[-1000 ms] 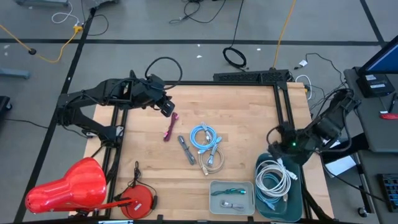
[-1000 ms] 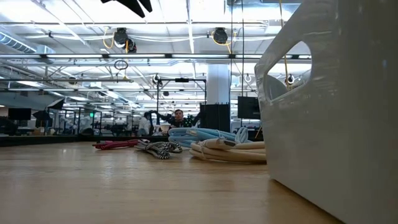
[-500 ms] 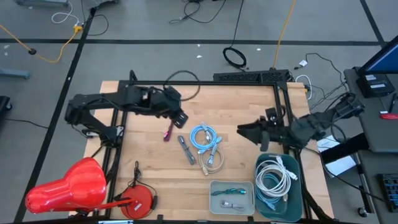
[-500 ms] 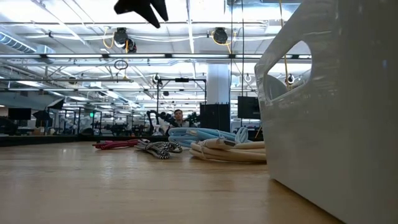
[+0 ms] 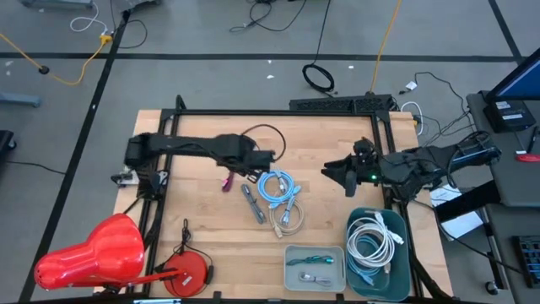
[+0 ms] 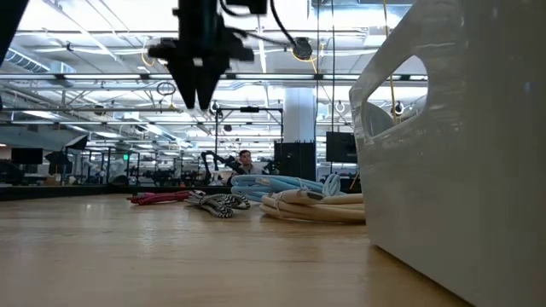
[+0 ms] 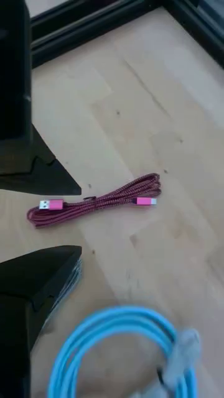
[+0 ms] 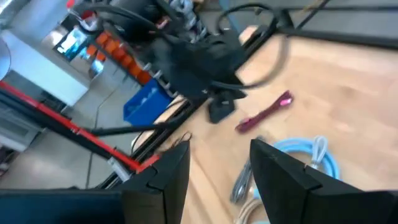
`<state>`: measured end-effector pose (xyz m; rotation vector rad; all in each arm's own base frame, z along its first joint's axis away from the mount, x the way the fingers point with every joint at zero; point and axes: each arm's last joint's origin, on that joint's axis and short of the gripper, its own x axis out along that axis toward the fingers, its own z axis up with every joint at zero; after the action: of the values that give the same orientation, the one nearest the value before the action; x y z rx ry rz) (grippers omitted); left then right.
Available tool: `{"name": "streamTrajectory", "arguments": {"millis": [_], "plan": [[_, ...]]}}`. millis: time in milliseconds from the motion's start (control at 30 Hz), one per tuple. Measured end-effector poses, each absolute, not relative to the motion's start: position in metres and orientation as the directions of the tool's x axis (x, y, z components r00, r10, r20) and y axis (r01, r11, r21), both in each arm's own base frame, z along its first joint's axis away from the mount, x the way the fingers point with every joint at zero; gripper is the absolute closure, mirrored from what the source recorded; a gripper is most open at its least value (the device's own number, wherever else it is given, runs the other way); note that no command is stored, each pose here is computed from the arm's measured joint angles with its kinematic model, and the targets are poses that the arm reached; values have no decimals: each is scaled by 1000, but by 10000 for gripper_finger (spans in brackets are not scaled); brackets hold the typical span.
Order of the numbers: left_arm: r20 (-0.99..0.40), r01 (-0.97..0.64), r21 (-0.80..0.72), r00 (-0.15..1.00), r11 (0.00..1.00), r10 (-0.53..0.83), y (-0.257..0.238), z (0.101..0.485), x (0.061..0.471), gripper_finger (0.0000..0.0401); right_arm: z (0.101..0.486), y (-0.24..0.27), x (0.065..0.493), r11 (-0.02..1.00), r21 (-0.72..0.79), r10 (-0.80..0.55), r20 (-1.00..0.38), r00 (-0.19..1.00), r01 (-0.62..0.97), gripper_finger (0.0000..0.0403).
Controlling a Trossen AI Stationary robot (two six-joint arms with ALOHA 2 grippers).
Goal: Pick & Place USB Port
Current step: Put the pink and black USB cable into the gray bin
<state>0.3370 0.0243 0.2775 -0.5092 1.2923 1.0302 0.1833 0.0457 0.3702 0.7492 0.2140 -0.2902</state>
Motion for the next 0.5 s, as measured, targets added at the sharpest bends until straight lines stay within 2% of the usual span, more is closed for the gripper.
{"name": "streamTrajectory", "arguments": {"millis": [300, 367, 500], "plan": [[-939, -868, 267, -137, 419, 314, 56, 237, 355, 256, 368, 48, 183, 709, 642, -92, -326, 941, 291, 243], [-940, -881, 273, -160, 386, 300, 66, 227, 347, 256, 368, 49, 183, 708, 648, -78, -321, 944, 280, 243], [-955, -916, 278, -230, 290, 187, 82, 199, 305, 256, 368, 49, 183, 709, 651, -62, -324, 944, 270, 243]]}}
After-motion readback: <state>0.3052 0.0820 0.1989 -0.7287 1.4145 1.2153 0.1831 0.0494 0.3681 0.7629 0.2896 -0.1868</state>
